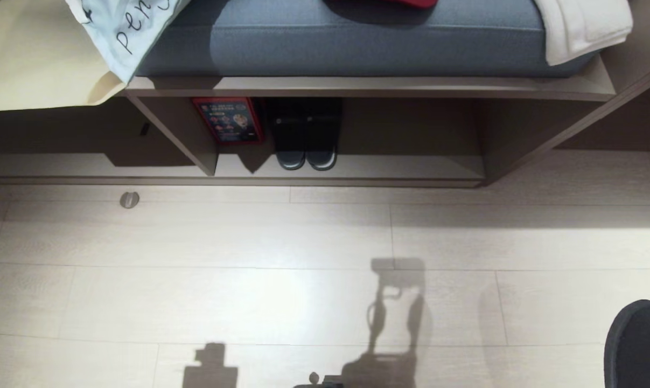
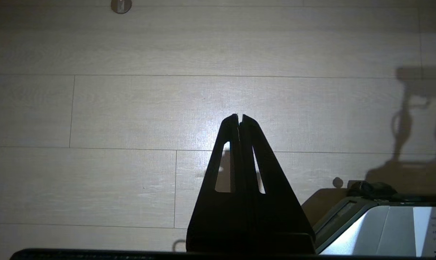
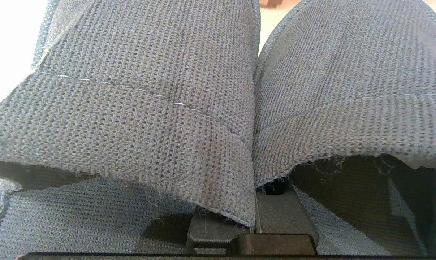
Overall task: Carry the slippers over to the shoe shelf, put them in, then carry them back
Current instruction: Place the slippers into the shoe cabinet
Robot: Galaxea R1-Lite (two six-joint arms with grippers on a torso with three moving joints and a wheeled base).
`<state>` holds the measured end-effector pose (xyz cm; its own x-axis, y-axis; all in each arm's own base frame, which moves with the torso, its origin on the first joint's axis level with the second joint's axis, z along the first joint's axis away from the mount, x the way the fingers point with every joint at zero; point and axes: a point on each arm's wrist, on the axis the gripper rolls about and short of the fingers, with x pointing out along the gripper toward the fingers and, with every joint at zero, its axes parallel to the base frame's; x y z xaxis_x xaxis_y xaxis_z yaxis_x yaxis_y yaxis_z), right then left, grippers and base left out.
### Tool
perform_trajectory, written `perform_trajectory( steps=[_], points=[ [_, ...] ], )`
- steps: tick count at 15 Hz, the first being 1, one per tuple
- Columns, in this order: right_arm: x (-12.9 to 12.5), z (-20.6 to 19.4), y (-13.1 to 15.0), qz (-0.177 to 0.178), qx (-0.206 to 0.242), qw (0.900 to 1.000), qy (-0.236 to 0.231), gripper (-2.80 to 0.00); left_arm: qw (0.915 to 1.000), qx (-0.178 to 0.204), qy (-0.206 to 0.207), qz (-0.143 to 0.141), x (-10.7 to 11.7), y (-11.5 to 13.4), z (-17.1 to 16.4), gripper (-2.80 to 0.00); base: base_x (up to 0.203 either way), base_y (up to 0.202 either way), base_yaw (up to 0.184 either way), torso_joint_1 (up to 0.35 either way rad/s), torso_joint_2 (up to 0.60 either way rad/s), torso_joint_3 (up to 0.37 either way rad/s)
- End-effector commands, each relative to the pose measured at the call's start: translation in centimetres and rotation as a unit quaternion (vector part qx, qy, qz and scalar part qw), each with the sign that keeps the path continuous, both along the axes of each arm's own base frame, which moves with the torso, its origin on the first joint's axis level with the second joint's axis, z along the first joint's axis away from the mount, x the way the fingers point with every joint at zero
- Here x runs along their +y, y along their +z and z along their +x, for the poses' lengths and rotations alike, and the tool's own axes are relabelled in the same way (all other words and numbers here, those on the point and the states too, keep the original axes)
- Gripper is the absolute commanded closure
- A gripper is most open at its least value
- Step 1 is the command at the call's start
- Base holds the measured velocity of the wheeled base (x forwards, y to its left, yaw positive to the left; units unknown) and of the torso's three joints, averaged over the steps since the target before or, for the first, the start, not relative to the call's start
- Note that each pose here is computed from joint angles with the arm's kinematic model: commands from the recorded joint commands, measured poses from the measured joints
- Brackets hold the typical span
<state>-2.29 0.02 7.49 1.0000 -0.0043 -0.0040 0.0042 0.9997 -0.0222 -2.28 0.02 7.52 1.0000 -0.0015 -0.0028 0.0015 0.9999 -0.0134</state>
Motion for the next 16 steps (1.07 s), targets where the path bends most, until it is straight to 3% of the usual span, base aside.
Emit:
perform_trajectory(
  steps=[1, 16],
  points=[
    [0.00, 0.00, -0.05, 0.000, 0.000, 1.000, 0.001, 0.00, 1.0000, 0.001, 0.000, 0.000, 0.00, -0.05, 0.01, 0.00, 0.000, 0.000, 0.000, 0.003, 0.01, -0.193],
    [0.00, -0.01, 0.00, 0.000, -0.001, 1.000, -0.001, 0.00, 1.0000, 0.001, 0.000, 0.000, 0.00, -0.05, 0.01, 0.00, 0.000, 0.000, 0.000, 0.002, 0.00, -0.196]
  ],
)
